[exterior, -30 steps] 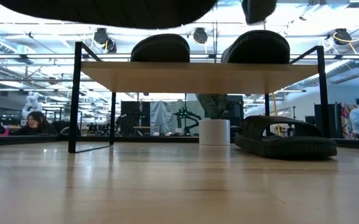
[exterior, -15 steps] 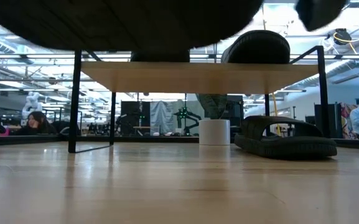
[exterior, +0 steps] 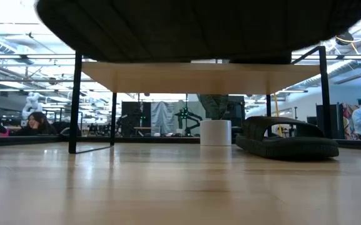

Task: Pick and place slides into the shelf
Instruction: Put the black slide under the shelf

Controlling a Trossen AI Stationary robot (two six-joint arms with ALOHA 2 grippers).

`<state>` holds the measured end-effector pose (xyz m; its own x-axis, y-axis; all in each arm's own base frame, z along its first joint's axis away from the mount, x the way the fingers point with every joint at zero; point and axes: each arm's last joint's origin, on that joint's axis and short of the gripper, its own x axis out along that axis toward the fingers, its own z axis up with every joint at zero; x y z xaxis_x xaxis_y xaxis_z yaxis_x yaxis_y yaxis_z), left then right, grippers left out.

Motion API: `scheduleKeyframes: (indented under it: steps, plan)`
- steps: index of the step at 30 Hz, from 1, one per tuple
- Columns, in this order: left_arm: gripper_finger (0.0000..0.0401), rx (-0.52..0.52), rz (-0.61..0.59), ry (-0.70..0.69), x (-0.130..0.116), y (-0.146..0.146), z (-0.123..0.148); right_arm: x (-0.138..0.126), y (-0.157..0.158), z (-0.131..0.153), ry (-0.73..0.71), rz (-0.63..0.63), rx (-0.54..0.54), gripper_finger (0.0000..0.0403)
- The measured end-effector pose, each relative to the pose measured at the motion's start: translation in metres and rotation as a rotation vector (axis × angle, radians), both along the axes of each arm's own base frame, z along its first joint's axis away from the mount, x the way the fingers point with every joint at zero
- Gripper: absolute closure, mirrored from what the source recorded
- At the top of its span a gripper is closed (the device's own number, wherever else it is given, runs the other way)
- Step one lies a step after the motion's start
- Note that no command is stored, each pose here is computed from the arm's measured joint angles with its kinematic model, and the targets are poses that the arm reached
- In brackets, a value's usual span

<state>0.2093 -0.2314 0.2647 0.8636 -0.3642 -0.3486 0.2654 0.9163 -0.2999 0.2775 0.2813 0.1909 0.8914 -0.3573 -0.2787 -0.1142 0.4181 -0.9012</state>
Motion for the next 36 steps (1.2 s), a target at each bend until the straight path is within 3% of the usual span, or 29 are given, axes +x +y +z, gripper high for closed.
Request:
scheduleKeyframes:
  steps: [6, 12, 19, 23, 29, 36]
  plan:
    - [0.0244, 0.022, -0.003, -0.014, -0.006, -0.005, 0.0, -0.009, -0.004, -0.007, -0.056, -0.11, 0.124, 0.0402]
    - [0.0244, 0.039, 0.009, -0.029, -0.008, -0.006, 0.0, 0.008, -0.027, -0.019, -0.03, -0.216, 0.247, 0.0402]
    - [0.0244, 0.039, 0.0, -0.03, -0.01, -0.008, 0.0, 0.042, -0.052, -0.05, 0.032, -0.322, 0.147, 0.0402]
    - [0.0244, 0.04, -0.003, -0.03, -0.011, -0.009, 0.0, 0.062, -0.061, -0.05, 0.014, -0.406, 0.05, 0.0402]
    - [0.0244, 0.04, -0.003, -0.029, -0.011, -0.009, 0.0, 0.083, -0.078, -0.053, 0.088, -0.477, 0.038, 0.0402]
    - [0.0244, 0.047, -0.015, -0.031, -0.013, -0.01, 0.0, 0.084, -0.1, -0.057, 0.122, -0.58, 0.154, 0.0402]
